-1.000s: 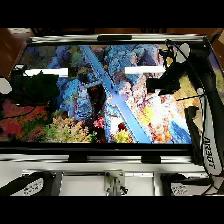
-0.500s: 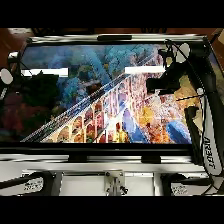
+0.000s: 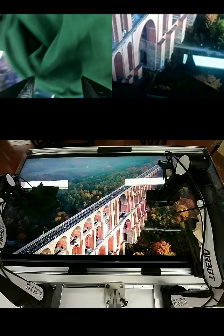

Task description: Fold the shirts.

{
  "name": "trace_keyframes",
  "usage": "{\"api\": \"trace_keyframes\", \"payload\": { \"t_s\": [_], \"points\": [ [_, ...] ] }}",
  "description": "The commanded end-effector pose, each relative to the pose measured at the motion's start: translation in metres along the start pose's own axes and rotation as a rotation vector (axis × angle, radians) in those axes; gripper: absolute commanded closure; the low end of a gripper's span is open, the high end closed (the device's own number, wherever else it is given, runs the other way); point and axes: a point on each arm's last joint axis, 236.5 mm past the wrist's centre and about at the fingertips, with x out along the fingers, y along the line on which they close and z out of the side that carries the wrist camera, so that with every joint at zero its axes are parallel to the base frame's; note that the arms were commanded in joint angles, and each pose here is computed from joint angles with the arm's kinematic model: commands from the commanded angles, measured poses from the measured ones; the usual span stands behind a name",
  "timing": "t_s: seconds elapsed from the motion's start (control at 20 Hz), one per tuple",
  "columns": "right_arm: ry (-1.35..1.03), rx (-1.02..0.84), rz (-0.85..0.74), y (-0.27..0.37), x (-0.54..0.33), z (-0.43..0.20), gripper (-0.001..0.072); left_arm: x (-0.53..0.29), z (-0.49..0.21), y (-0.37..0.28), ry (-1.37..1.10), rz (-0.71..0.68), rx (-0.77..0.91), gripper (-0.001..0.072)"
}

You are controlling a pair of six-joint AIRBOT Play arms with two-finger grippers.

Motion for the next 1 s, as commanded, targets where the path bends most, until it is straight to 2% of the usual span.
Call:
{"api": "trace_keyframes", "payload": {
  "t_s": [0.0, 0.05, 0.1, 0.15, 0.2, 0.25, 0.4, 0.5, 0.6, 0.75, 0.85, 0.95],
  "points": [
    [-0.01, -0.002, -0.004, -0.001, 0.0, 0.002, 0.0092, 0.04, 0.007, -0.001, 0.008, -0.03, -0.026, -0.0009],
    [-0.017, -0.001, -0.005, -0.001, 0.0, 0.004, 0.0092, 0.046, 0.008, -0.001, 0.005, -0.03, -0.027, -0.0006],
    [-0.03, -0.001, -0.003, 0.0, 0.0, 0.007, 0.0092, 0.05, 0.009, -0.001, 0.003, -0.03, -0.026, 0.0094],
    [-0.047, -0.001, -0.001, 0.0, 0.0, 0.011, 0.0092, 0.051, 0.011, -0.001, -0.004, -0.031, -0.027, 0.0394],
    [-0.061, -0.001, 0.003, 0.001, -0.001, 0.014, 0.0092, 0.048, 0.014, -0.001, -0.016, -0.032, -0.027, 0.0626],
    [-0.065, -0.001, 0.003, 0.001, -0.001, 0.015, 0.0092, 0.042, 0.019, -0.003, -0.033, -0.035, -0.025, 0.0676],
    [-0.045, -0.003, 0.007, 0.002, -0.005, 0.008, 0.0092, -0.029, 0.044, -0.039, -0.172, -0.1, 0.106, 0.068],
    [-0.079, -0.009, -0.001, 0.002, -0.022, 0.006, 0.0092, -0.126, 0.062, -0.078, -0.377, -0.136, 0.201, 0.068],
    [-0.16, -0.037, -0.009, 0.003, -0.058, 0.003, 0.0092, -0.245, 0.049, -0.121, -0.595, -0.198, 0.294, 0.068],
    [-0.346, -0.068, -0.13, -0.02, -0.135, -0.008, 0.0092, -0.386, -0.04, -0.171, -0.76, -0.325, 0.447, 0.068],
    [-0.481, -0.074, -0.259, -0.046, -0.188, -0.021, 0.0092, -0.42, -0.103, -0.189, -0.739, -0.393, 0.543, 0.0679],
    [-0.593, -0.044, -0.357, -0.067, -0.233, -0.038, 0.0092, -0.414, -0.146, -0.21, -0.665, -0.449, 0.601, 0.0679]
  ]
}}
